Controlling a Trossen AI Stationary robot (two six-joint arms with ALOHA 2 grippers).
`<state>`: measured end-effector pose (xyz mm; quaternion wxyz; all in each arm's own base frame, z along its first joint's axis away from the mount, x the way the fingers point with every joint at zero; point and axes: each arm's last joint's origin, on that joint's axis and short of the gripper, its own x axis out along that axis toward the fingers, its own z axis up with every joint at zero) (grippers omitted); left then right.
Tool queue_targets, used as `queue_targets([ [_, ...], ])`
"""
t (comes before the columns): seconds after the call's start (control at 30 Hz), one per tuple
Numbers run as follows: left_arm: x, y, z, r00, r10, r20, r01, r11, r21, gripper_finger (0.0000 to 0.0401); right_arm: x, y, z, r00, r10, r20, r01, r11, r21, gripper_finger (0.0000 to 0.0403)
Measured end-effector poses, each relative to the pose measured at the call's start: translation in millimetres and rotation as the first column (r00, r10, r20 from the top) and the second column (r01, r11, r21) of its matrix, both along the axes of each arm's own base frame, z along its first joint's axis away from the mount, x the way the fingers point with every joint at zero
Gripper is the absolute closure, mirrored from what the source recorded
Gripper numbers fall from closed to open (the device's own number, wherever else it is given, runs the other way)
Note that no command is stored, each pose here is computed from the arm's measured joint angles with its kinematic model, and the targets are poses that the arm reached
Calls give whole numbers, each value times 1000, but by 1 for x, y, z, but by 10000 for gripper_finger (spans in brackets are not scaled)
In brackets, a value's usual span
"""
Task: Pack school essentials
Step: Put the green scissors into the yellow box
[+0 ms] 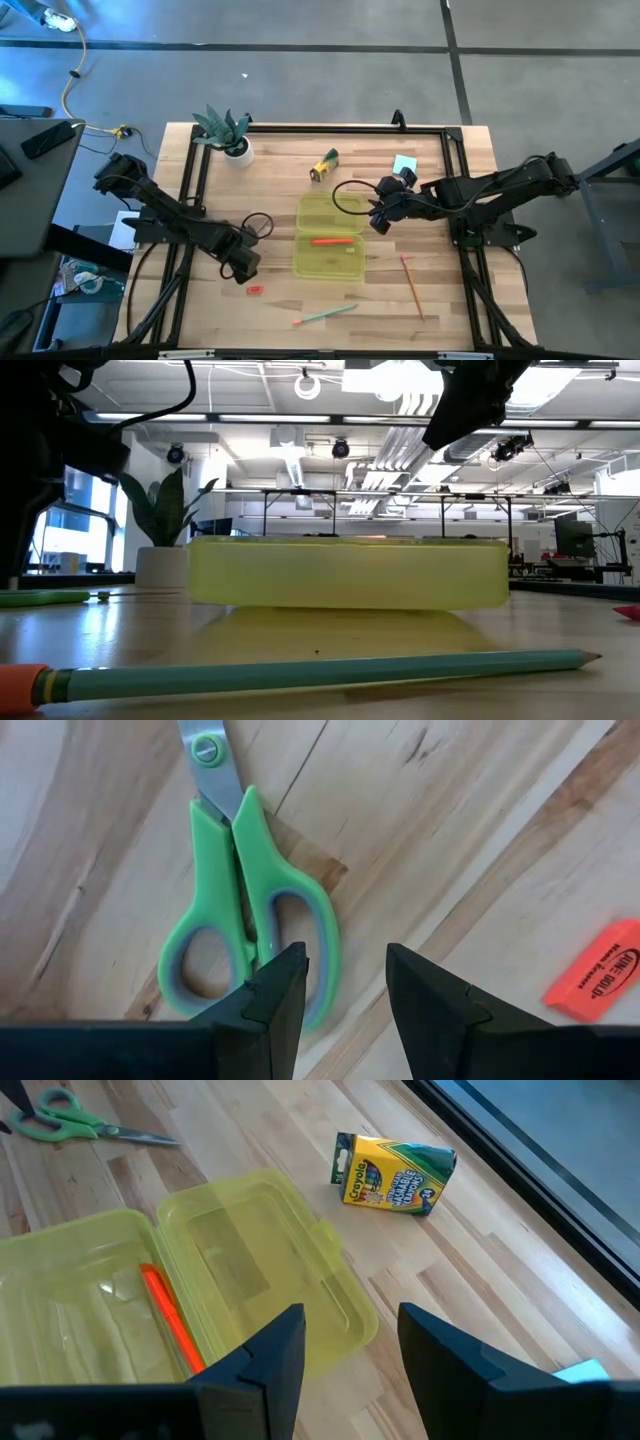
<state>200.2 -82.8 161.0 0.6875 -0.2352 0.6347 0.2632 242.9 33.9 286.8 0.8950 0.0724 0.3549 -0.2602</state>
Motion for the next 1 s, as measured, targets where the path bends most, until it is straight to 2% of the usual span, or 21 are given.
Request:
queue_targets([
  [0.33, 5, -3, -20, 996, -15, -91, 17, 1000, 18, 272, 0, 0, 0, 1000, 0, 0, 0, 1000, 0, 251],
  [0.67, 9, -5, -31, 991, -14, -130, 16, 1000, 17, 278, 0, 0, 0, 1000, 0, 0, 0, 1000, 0, 251],
  [0.77, 10, -5, -32, 991, -14, -131, 16, 1000, 15, 299, 0, 0, 0, 1000, 1, 0, -1, 1000, 1, 251],
  [1.0, 11, -6, -33, 991, -43, -126, 44, 999, 7, 383, 0, 0, 0, 1000, 6, -2, -6, 1000, 8, 251],
])
